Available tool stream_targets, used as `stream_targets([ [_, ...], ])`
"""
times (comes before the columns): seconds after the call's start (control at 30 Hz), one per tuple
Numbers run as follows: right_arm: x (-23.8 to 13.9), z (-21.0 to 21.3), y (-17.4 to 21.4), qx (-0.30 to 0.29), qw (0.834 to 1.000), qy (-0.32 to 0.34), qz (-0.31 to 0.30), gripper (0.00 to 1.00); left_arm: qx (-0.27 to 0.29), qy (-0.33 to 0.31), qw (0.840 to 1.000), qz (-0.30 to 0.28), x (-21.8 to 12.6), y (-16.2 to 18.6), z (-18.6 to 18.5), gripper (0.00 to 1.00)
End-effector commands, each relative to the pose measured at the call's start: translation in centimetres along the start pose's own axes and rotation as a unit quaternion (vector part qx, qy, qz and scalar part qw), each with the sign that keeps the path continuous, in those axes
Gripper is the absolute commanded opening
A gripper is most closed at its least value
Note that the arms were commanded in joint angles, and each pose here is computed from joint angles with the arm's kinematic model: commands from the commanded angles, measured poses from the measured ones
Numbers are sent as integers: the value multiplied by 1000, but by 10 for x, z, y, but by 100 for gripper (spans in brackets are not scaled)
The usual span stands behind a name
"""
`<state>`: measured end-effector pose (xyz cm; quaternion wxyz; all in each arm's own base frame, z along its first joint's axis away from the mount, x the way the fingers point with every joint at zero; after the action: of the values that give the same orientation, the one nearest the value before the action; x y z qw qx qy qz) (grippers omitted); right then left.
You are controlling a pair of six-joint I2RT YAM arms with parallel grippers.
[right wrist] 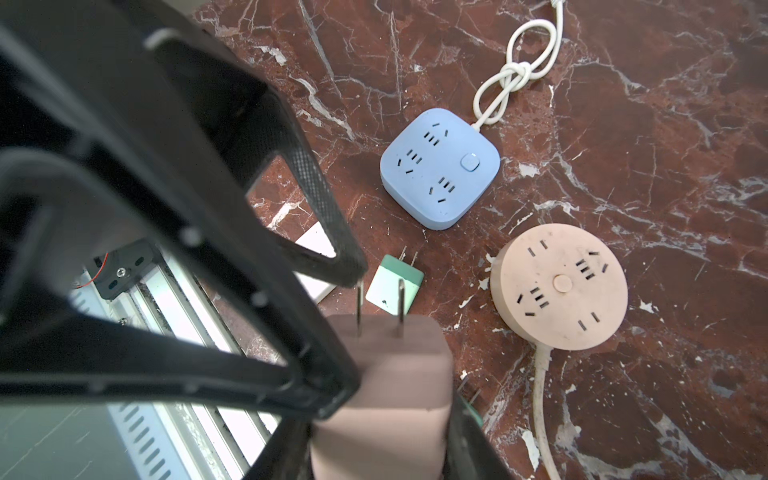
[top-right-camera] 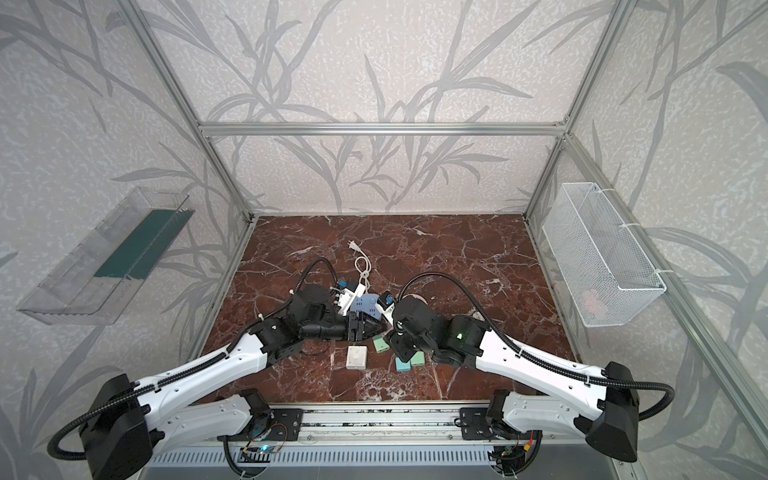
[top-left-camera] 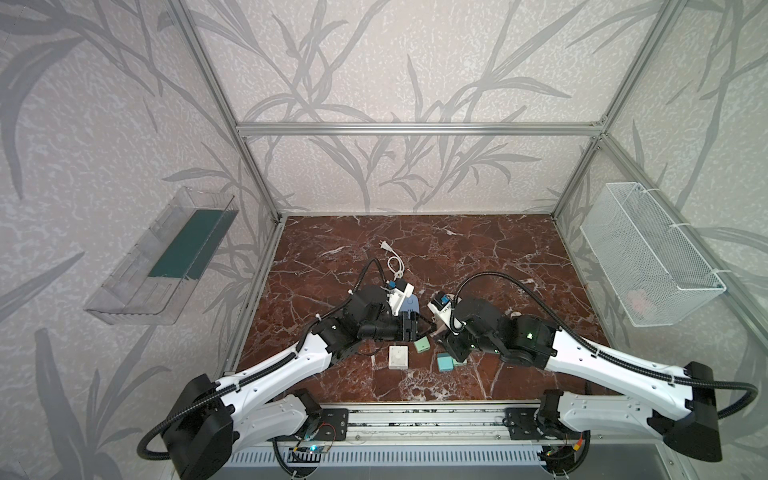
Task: Insert the plug
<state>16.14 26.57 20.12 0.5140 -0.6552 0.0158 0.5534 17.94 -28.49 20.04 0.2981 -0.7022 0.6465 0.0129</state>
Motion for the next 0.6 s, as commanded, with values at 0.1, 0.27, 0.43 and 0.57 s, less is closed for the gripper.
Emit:
stream_targets([
  [0.1, -6, 11, -20, -4, 999, -20, -27, 0, -5, 22, 1000, 5, 7, 0, -3, 54],
  [0.27, -3, 11, -22, -6, 999, -20, -32, 0, -9, 28, 1000, 9, 11, 1, -3, 49],
  [0.43, 1, 10, -24, -6, 999, -15, -35, 0, -11, 33, 999, 13, 13, 2, -4, 37],
  [0.57, 5, 10, -27, -6, 999, -12, -38, 0, -14, 36, 999, 15, 14, 4, -3, 34],
])
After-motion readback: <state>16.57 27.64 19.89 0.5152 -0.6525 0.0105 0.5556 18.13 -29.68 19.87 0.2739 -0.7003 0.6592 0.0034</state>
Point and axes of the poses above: each gripper's point midway between its finger pads, its own x axis out along the fingers, its own z axis along the line the jaws close on, y = z × x, the point moved 2 cm from there along -x, back along the fingers, and after that the axes turned 3 degrees about x, right-handed, at the moved point
